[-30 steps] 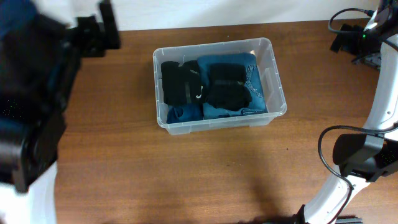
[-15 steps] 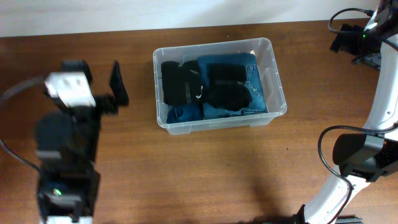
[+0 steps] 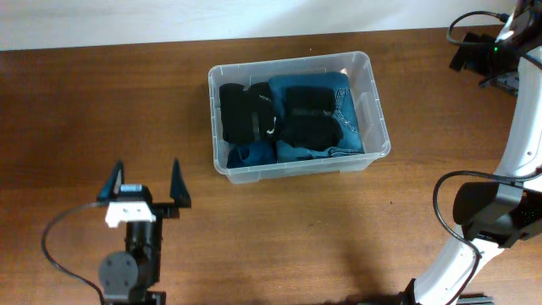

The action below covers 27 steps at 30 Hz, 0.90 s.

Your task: Pack container

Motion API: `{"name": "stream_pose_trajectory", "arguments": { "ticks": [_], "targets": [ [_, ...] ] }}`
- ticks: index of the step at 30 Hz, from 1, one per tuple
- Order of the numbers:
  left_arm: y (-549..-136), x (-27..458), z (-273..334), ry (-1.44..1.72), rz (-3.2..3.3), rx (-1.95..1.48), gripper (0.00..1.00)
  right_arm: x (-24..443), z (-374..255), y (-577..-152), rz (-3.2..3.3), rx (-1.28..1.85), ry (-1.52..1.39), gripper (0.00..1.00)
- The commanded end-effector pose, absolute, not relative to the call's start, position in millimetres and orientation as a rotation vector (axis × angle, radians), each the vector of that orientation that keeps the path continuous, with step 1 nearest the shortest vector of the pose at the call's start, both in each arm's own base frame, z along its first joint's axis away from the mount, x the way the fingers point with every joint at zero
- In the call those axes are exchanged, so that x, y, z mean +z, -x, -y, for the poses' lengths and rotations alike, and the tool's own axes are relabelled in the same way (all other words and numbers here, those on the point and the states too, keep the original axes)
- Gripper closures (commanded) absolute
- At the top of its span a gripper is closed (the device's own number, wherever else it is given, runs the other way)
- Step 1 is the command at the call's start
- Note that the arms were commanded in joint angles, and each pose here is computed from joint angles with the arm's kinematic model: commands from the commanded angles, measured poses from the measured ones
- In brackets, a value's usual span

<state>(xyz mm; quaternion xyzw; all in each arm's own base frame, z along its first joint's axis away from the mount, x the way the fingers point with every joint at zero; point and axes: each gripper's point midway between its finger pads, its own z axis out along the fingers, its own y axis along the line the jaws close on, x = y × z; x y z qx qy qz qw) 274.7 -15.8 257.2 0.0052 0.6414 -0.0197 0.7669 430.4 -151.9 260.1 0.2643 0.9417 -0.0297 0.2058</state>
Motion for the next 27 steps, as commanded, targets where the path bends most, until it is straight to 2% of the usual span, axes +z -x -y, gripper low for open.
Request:
{"name": "stream_pose_trajectory", "arguments": {
  "ticks": [1,13,20,27],
  "targets": [
    [-261.6,246.9,6.9,0.017,-1.358,-0.006,0.01,263.5,154.1,-429.3,-2.610,-0.092,-0.755,0.02],
    [-247.0,187.6,1.2,0.017,-1.562,0.032,0.01,263.5,154.1,-429.3,-2.610,-0.092,-0.755,0.02],
    [-243.3,175.3,20.0,-0.208,-1.593,0.042,0.01,263.5,154.1,-429.3,-2.610,-0.092,-0.755,0.02],
    [-243.3,157.8,17.2,-0.223,-1.650,0.044,0.01,263.5,154.1,-429.3,-2.610,-0.092,-0.755,0.02]
  ]
}}
